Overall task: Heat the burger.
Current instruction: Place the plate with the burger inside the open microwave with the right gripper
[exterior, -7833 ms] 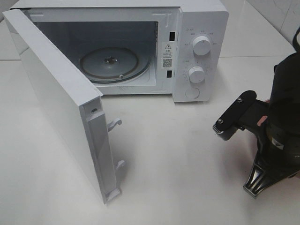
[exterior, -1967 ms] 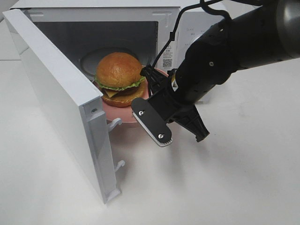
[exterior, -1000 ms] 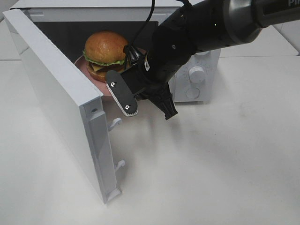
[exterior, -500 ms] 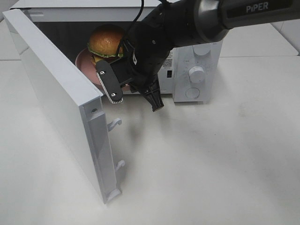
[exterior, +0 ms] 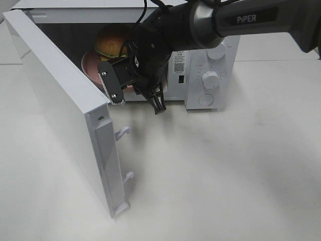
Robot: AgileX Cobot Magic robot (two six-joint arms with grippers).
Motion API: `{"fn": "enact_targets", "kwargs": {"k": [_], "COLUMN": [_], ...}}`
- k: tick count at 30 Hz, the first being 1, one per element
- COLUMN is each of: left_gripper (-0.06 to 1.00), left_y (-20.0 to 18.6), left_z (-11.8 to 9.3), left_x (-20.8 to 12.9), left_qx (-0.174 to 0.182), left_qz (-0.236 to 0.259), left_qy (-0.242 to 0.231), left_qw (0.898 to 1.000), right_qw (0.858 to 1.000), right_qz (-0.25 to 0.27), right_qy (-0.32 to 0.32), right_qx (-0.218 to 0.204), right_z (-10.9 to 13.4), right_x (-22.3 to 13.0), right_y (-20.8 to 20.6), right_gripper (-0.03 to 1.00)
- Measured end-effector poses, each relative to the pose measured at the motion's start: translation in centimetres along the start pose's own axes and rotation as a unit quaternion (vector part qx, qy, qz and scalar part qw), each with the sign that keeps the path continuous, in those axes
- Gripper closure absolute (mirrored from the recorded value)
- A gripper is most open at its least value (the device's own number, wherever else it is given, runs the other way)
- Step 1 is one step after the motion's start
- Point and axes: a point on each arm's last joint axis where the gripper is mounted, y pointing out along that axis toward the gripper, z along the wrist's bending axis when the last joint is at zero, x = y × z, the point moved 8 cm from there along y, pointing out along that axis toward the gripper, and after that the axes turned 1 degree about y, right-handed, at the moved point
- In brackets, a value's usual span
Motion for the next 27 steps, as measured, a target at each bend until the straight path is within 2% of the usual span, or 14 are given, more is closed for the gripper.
{"fn": "enact_targets", "kwargs": {"k": [10, 15, 17, 20, 22, 23, 25, 27], "left_gripper": [-0.04, -0.04, -0.04, -0.04, -0.04, -0.04, -0.04, -0.04], "left_y": [0.0, 0.0, 0.0, 0.0, 0.0, 0.0, 0.0, 0.0], "left_z": [0.1, 0.1, 0.1, 0.1, 0.1, 0.1, 0.1, 0.1], "left_x": [0.0, 0.0, 0.0, 0.0, 0.0, 0.0, 0.0, 0.0], "left_qx": [0.003, 0.004, 0.004, 0.004, 0.004, 0.004, 0.004, 0.004], "left_qz": [0.001, 0.001, 0.001, 0.001, 0.001, 0.001, 0.001, 0.001], "left_qy": [0.002, 0.002, 0.002, 0.002, 0.002, 0.002, 0.002, 0.002], "left_qw": [1.000, 1.000, 1.000, 1.000, 1.000, 1.000, 1.000, 1.000], "right_qw": [1.000, 1.000, 0.999, 0.999, 0.998, 0.998, 0.998, 0.997], "right_qz": [0.002, -0.008, -0.014, -0.016, -0.017, -0.017, -0.018, -0.018], "right_qy": [0.008, 0.005, 0.007, 0.013, 0.034, 0.034, 0.046, 0.053], "right_qx": [-0.008, -0.028, -0.047, -0.049, -0.050, -0.050, -0.050, -0.049], "right_z": [-0.7, -1.3, -2.1, -2.3, -2.3, -2.3, -2.3, -2.3], "right_x": [0.2, 0.5, 0.7, 0.8, 0.8, 0.8, 0.8, 0.8], "right_y": [1.4, 1.5, 1.3, 1.2, 1.2, 1.2, 1.2, 1.2], "right_gripper": [0.91, 0.85, 0.76, 0.72, 0.58, 0.58, 0.50, 0.47]}}
